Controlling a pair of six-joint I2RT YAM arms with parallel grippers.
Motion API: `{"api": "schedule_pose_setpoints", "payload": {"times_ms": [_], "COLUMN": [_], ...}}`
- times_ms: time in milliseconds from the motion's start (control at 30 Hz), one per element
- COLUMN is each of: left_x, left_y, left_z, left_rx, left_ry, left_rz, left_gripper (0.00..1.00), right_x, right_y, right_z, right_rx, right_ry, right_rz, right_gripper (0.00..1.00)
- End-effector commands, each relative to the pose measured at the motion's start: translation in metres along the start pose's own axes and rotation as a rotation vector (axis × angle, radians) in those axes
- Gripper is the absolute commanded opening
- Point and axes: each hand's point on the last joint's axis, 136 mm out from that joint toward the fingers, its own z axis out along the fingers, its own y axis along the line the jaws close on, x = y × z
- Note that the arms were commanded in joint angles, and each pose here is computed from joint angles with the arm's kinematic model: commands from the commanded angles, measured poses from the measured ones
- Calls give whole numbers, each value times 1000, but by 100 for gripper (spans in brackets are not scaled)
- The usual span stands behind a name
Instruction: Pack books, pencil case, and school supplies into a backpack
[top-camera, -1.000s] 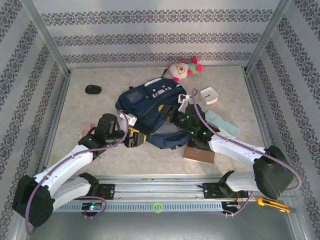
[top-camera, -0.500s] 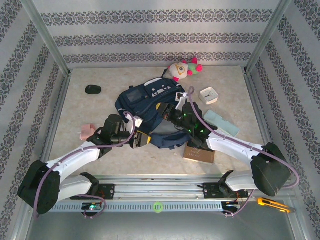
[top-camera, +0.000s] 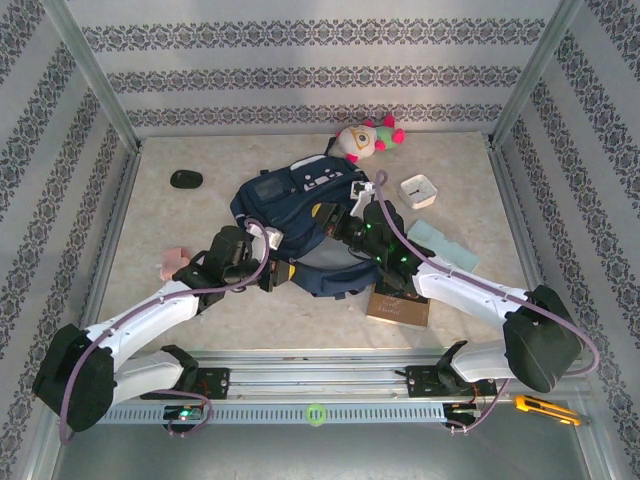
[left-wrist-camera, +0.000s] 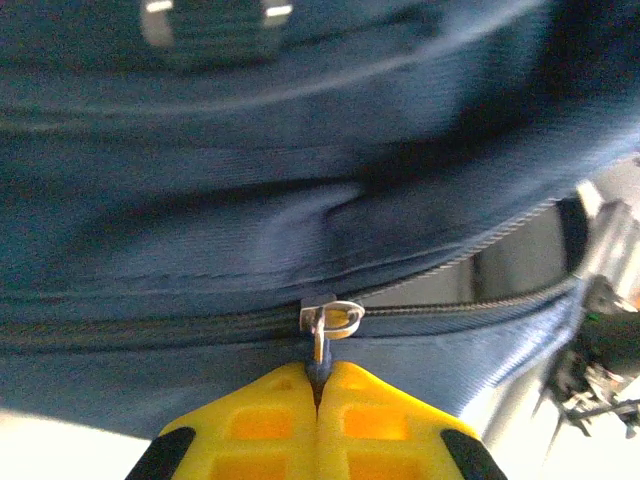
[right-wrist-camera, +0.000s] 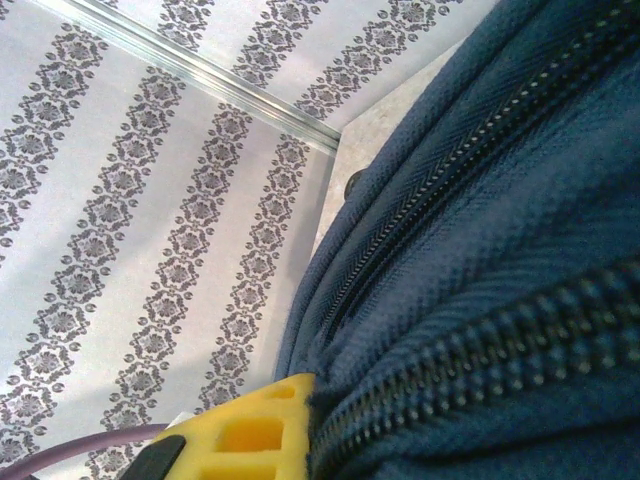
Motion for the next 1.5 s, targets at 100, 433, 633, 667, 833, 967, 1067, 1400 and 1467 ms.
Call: {"api": "schedule_pose_setpoints", "payload": {"times_ms": [100, 433, 633, 667, 833, 967, 1067, 1400, 1467], "left_x": [2, -48, -77, -82, -90, -84, -81, -86, -85], "left_y": [88, 178, 184, 182, 159, 145, 141, 125, 122], "left_z": [-23, -29, -30, -33, -61, -77, -86, -91, -94], "left_rx": [-404, -570, -564, -563, -557, -541, -551, -491, -489], "left_ry": [35, -2, -35, -43, -96, -146, -176, -176, -187], "left_rz": [-161, -320, -311, -308, -297, -321, -327, -322, -321], "left_gripper": [0, 0, 32, 39, 61, 65, 65, 65, 65], "right_x": [-36, -47, -48, -48, -40, -35, -25, 38, 54], "right_y": [81, 113, 95, 94, 66, 31, 33, -1, -7], "right_z": [-29, -41, -22, -20, 10, 23, 37, 56, 50], "right_rx": [-194, -259, -183, -177, -83, 47, 62, 221, 253], "right_ry": [-90, -64, -106, -109, -120, -219, -242, -149, -107], "right_rz": [-93, -111, -118, -120, -150, -103, -125, -44, 4], "right_gripper": [0, 0, 0, 0, 0, 0, 0, 28, 38]}}
